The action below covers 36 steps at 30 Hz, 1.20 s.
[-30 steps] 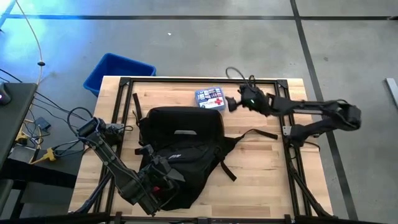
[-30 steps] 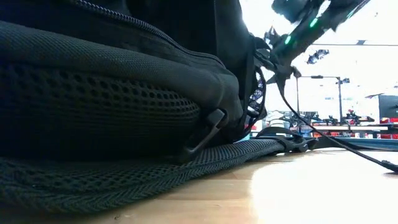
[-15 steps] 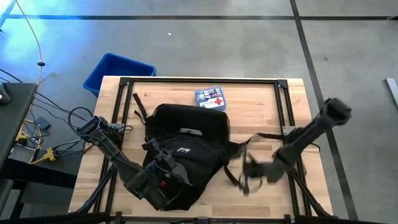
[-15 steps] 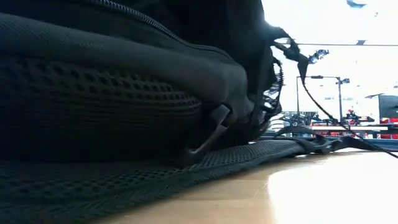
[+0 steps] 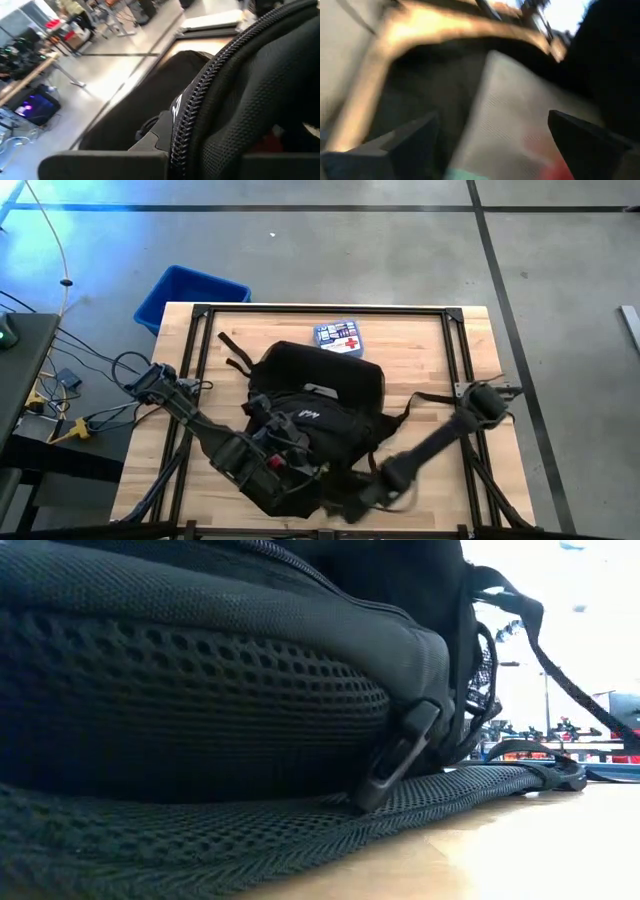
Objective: Unpack backpack
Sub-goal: Remove the red medicine organizer from the backpack
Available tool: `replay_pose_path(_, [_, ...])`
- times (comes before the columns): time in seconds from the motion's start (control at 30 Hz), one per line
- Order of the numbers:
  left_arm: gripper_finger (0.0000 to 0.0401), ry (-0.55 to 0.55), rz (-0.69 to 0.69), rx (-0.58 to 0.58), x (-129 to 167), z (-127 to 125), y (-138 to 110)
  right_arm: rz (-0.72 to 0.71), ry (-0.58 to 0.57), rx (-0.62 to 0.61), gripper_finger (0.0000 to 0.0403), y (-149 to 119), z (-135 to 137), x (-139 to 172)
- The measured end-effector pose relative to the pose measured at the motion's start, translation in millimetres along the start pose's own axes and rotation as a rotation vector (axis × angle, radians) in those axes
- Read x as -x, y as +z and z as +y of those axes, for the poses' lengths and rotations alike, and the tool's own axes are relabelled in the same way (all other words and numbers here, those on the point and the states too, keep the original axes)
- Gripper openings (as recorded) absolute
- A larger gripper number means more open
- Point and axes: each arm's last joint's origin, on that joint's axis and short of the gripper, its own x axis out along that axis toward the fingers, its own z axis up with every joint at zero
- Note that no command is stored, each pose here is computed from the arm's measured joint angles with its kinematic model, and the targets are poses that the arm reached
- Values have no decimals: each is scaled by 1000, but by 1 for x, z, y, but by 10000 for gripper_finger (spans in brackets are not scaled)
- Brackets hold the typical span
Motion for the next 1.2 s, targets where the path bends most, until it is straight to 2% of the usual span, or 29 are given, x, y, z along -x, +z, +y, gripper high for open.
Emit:
replay_pose_path(0.17, [0,-106,38,20,20,-8,-7,248,-134,-1,322,-5,-43,-19])
replay_pose_path(0.23, [0,-149,54,36,27,-11,-9,334,-123,39,315,-11,-55,-23])
replay_pose_path(0.33, [0,-200,57,53,37,-14,-7,425,-37,129,311,-20,-65,-33])
replay_pose_path(0.57, [0,-242,35,30,42,-18,-4,466,-24,101,311,-19,-90,-51])
replay_pose_path(0.73, [0,-239,42,19,39,-17,-4,522,52,36,311,-19,-109,-66])
replay_pose_path(0.87, [0,-236,42,15,39,-17,-4,532,63,34,311,-20,-118,-73])
replay_pose_path(1.07, [0,-237,46,8,39,-17,-5,538,115,62,309,-26,-114,-86])
replay_pose_path(1.2, [0,-225,62,11,37,-15,-6,536,184,84,280,-31,-106,-98])
